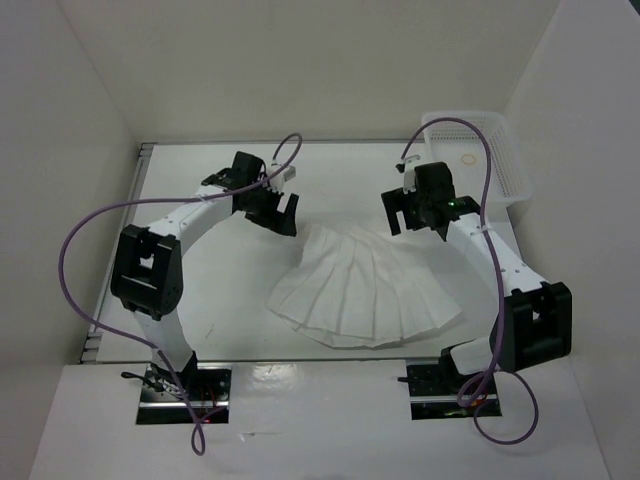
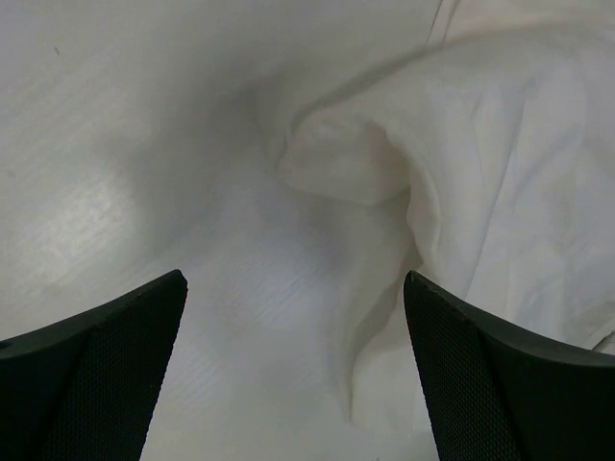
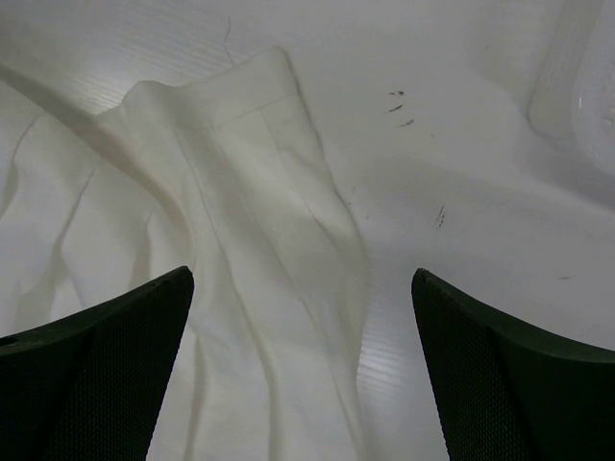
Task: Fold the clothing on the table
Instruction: Flatten the skirt out
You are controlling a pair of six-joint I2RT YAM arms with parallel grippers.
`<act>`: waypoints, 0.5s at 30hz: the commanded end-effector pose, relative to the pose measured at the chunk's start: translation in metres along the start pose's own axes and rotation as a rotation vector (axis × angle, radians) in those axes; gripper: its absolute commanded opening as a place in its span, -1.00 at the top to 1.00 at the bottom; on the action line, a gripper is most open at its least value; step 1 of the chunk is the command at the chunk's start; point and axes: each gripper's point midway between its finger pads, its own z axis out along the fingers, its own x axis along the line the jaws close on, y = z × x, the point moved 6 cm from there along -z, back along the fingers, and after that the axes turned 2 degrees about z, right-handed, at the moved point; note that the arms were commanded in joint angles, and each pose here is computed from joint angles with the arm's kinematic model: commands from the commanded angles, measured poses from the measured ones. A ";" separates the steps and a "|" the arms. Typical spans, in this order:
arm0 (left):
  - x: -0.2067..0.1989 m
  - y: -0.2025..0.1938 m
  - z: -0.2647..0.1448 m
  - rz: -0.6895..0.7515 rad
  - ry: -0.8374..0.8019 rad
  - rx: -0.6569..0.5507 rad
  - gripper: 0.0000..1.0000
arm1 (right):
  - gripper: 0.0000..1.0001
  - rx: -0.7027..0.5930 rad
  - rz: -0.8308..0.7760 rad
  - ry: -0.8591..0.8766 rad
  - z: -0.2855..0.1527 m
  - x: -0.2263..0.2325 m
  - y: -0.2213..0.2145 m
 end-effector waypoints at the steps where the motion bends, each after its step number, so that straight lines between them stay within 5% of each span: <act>1: -0.008 0.043 0.007 -0.026 -0.044 -0.114 -0.99 | -0.96 -0.008 0.008 0.013 0.003 -0.002 -0.003; 15: -0.021 0.009 0.114 -0.224 -0.238 0.146 -0.99 | -0.96 -0.010 -0.002 0.041 0.004 0.001 -0.005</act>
